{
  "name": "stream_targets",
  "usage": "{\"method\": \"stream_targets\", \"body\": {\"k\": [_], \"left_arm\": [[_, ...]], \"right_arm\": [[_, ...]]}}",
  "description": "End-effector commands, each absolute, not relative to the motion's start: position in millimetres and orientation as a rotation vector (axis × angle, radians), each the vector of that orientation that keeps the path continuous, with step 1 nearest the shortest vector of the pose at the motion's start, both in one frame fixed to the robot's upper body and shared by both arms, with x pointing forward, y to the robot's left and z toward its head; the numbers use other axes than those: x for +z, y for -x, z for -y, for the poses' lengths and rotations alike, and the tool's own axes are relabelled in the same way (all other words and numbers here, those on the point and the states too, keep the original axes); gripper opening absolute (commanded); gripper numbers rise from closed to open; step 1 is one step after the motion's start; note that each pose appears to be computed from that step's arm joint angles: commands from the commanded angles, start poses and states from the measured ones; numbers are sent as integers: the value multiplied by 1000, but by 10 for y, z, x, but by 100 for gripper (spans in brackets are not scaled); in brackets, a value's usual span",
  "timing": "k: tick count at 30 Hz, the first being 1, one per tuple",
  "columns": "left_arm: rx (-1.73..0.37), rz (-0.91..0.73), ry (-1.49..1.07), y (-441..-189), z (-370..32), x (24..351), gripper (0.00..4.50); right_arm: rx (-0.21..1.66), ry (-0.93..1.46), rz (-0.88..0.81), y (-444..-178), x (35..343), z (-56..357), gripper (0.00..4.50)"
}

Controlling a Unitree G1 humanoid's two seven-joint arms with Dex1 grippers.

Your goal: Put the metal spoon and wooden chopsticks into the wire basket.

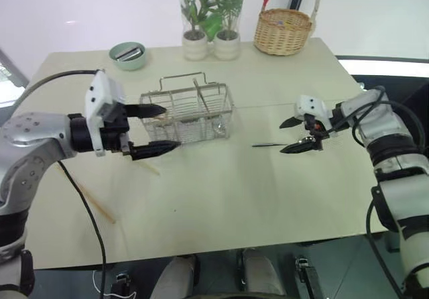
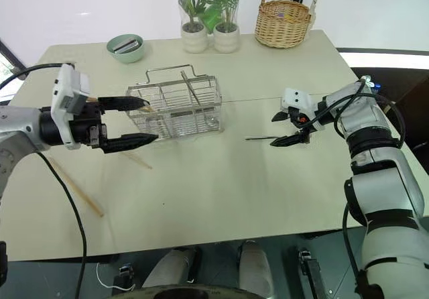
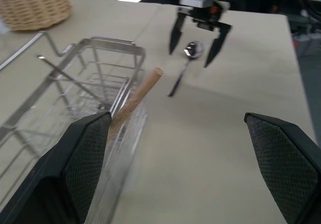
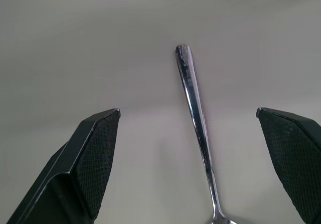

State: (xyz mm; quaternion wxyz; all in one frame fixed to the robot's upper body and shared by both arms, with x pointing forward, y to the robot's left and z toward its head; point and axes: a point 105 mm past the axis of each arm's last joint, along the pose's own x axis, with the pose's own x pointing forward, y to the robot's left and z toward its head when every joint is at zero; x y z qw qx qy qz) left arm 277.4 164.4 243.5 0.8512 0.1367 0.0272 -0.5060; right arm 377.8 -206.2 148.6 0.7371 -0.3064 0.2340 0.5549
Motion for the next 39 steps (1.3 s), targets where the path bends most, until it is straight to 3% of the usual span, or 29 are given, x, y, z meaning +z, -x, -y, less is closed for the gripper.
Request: {"method": "stream_targets", "body": {"k": [1,8,14,21,29,33,39], "left_arm": [[-1010,-21,-323,-2772,-1751,2533,448],[-916,38,-345,-2915,-1890,2677,448],[-815,161,-348,-3055,-2004,3026,448],[-1029,193,-296,-2739,-1766,3332,448],[-1289,-96,-451,-2434,-1554,2762,448],[-1283,-195,-544,-2514,-1588,2426,448],[-1291,-200,-538,-2637,-1474,2230,448]], "right_arm": [[1221,698,-436,-3799,1648,2036,450],[1190,683,-413,-3814,1698,2090,450],[1191,688,-400,-3803,1737,2102,450],[1183,728,-427,-3780,1710,2178,450],[1134,804,-466,-3848,1635,2252,450],[1109,882,-505,-3881,1529,2295,450],[1066,906,-544,-3974,1434,2250,450]]}}
